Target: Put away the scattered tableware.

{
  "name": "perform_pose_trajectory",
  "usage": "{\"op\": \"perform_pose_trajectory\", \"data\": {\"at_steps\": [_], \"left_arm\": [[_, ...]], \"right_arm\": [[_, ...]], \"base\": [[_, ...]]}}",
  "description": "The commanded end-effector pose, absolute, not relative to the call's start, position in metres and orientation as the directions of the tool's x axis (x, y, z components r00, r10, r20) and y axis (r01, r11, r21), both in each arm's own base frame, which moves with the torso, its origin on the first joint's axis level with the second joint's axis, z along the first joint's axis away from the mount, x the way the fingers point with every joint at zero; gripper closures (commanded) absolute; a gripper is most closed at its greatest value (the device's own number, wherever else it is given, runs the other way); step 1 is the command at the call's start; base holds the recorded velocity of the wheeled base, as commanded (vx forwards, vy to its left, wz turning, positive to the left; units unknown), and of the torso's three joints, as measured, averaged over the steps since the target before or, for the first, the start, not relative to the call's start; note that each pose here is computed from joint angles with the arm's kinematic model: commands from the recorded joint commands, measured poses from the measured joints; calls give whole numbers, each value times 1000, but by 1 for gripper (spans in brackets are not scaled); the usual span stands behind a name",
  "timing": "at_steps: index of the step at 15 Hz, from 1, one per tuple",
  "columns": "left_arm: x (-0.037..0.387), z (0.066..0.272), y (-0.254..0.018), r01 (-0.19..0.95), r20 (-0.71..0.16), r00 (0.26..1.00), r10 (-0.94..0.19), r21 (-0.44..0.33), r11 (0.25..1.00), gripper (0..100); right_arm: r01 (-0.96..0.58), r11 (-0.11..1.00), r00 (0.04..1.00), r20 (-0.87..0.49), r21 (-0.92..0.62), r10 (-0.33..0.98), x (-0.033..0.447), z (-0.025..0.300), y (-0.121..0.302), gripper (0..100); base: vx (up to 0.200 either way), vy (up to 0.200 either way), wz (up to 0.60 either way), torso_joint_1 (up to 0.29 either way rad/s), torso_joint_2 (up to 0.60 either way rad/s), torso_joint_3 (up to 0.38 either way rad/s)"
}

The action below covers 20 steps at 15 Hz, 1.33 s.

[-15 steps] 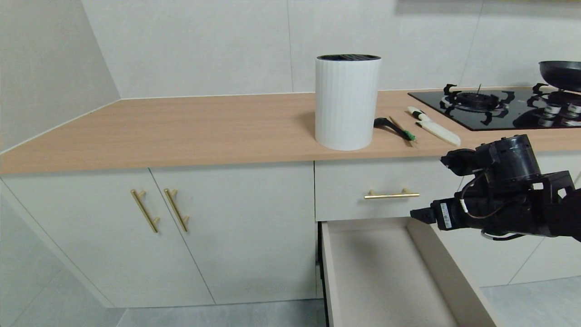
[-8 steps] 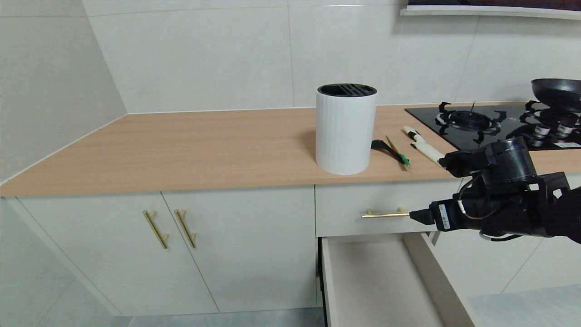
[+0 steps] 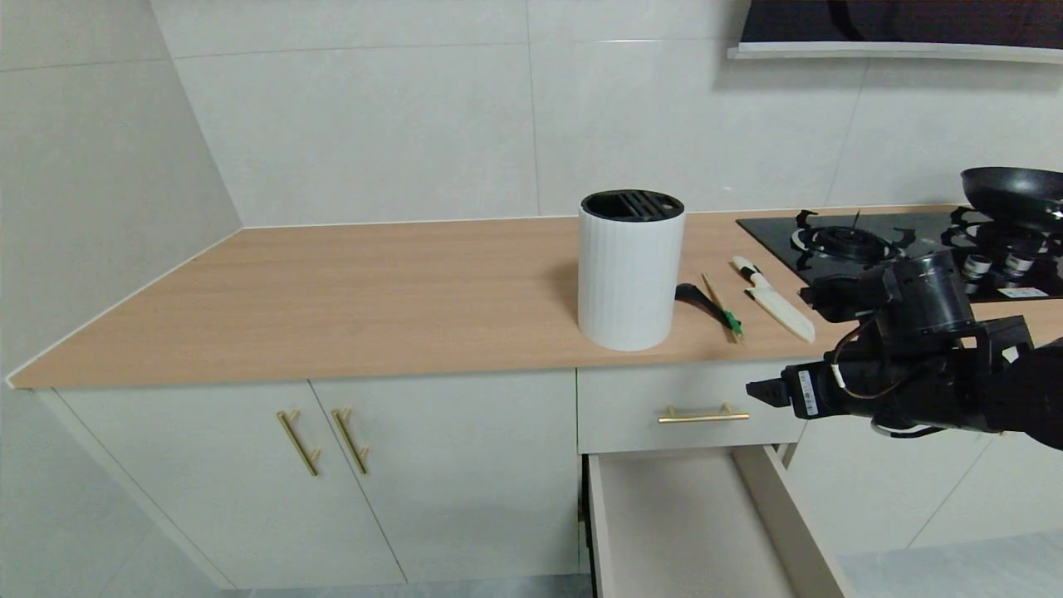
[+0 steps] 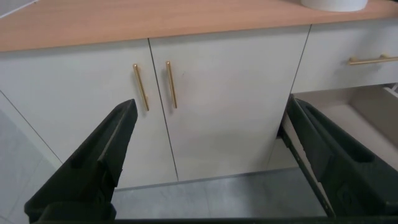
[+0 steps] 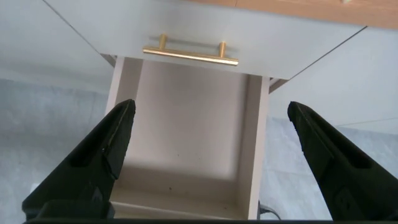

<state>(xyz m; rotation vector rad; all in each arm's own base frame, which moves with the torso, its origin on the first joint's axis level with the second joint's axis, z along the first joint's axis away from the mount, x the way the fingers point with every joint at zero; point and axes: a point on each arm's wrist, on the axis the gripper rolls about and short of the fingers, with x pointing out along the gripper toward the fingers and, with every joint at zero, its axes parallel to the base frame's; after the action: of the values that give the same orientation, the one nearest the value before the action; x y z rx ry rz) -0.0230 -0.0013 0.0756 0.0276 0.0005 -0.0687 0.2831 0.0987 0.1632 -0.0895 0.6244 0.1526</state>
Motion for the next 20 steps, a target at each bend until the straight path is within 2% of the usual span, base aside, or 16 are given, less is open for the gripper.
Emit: {"op": "perform_pose_trajectory", "data": {"at_steps": [1,5,10,12,15,20], "left_arm": [[-23,76,-1,69,-2,998,-69,28,997,0],[-23,76,-1,69,-2,998,-69,28,997,0],[-23,76,-1,69,-2,998,-69,28,997,0],[-23,75,-1,69,-3,998,-69,27,997,0],[-23,75,-1,69,-3,998,-69,27,997,0],[-23,76,-1,69,-2,998,-69,28,997,0]], "right_arm": [[-170,985,792,-600,-40,112,286,158,100,0],[-173,985,838,-529,-22,135,295,174,106,0],[-164,986,868,-474,1,145,331,188,119,0],[-119,991,863,-488,61,133,348,188,126,0],[19,999,854,-521,48,9,372,168,128,0],[30,998,859,-512,46,-2,396,133,133,0]], "base": [[0,0,0,0,0,0],[0,0,0,0,0,0],[0,0,0,0,0,0],[0,0,0,0,0,0],[0,0,0,0,0,0],[0,0,0,0,0,0]]}}
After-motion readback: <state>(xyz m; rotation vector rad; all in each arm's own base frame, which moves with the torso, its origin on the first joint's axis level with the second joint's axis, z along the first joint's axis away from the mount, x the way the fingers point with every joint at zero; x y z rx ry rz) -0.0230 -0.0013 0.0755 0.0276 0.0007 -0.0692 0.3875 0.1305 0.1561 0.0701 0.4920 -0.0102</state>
